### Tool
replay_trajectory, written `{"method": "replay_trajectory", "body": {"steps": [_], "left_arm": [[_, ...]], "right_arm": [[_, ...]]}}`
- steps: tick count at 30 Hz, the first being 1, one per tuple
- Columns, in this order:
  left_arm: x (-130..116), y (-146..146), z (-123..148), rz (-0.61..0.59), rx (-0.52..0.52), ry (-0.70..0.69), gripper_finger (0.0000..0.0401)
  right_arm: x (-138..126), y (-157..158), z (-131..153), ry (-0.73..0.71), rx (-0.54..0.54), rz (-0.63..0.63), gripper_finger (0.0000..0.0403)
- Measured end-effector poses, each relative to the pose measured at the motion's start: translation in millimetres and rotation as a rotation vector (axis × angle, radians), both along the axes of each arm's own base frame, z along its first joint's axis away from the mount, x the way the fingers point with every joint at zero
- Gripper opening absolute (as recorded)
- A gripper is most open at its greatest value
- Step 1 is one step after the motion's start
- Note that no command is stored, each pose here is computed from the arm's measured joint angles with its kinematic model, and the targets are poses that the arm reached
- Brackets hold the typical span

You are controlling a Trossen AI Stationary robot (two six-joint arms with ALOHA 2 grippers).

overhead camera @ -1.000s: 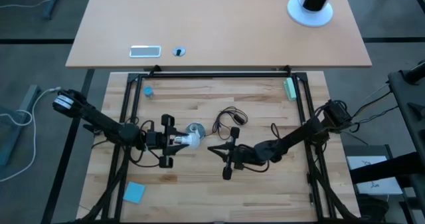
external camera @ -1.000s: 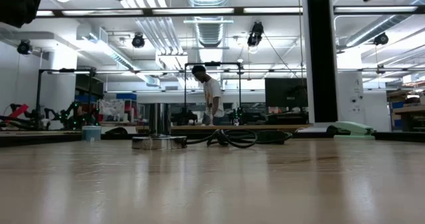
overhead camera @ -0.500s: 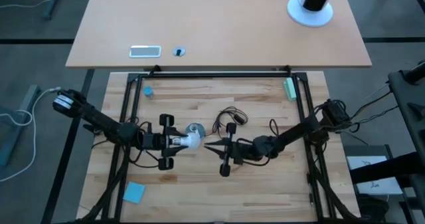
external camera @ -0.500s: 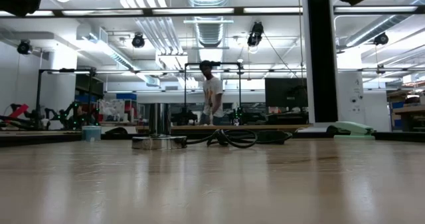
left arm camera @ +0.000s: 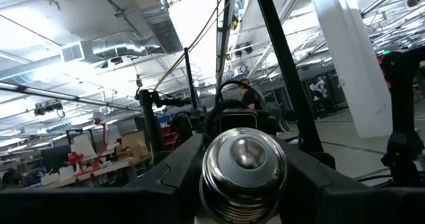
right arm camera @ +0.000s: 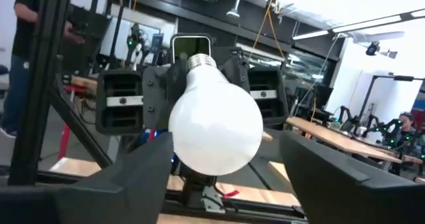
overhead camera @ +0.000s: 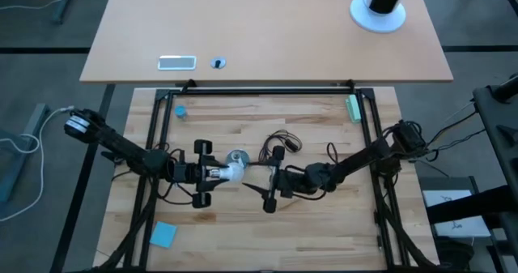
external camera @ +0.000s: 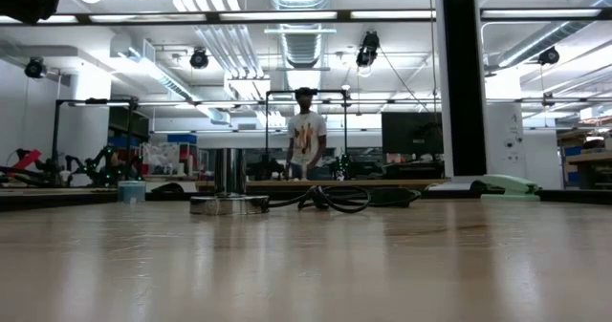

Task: Screw lightbulb
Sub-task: Insert the lightbulb into the lamp

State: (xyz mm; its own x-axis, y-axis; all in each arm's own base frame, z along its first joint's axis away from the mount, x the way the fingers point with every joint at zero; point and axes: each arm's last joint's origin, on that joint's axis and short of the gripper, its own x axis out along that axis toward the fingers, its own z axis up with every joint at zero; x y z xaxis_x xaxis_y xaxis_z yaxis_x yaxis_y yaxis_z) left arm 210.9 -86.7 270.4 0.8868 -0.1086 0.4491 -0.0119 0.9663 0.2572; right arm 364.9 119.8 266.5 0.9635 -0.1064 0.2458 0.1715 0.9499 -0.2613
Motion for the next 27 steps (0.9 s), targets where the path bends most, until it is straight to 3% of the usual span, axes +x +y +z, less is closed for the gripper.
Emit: {"method": "replay_trajectory", "body": {"steps": [5, 10, 27], "left_arm": [[0, 0, 0, 0.01, 0.014, -0.005, 0.0138], [0, 1, 2, 0.025, 0.026, -0.02, 0.0138], [2, 0, 6, 0.031, 0.042, -0.027, 0.0145]], "right_arm": [[12, -2, 9, 0.04, -0.027, 0.006, 0.0311], [26, 0, 15, 0.072, -0.063, 0.001, 0.032], [36, -4, 23, 0.06, -0.055, -0.012, 0.0269]]}}
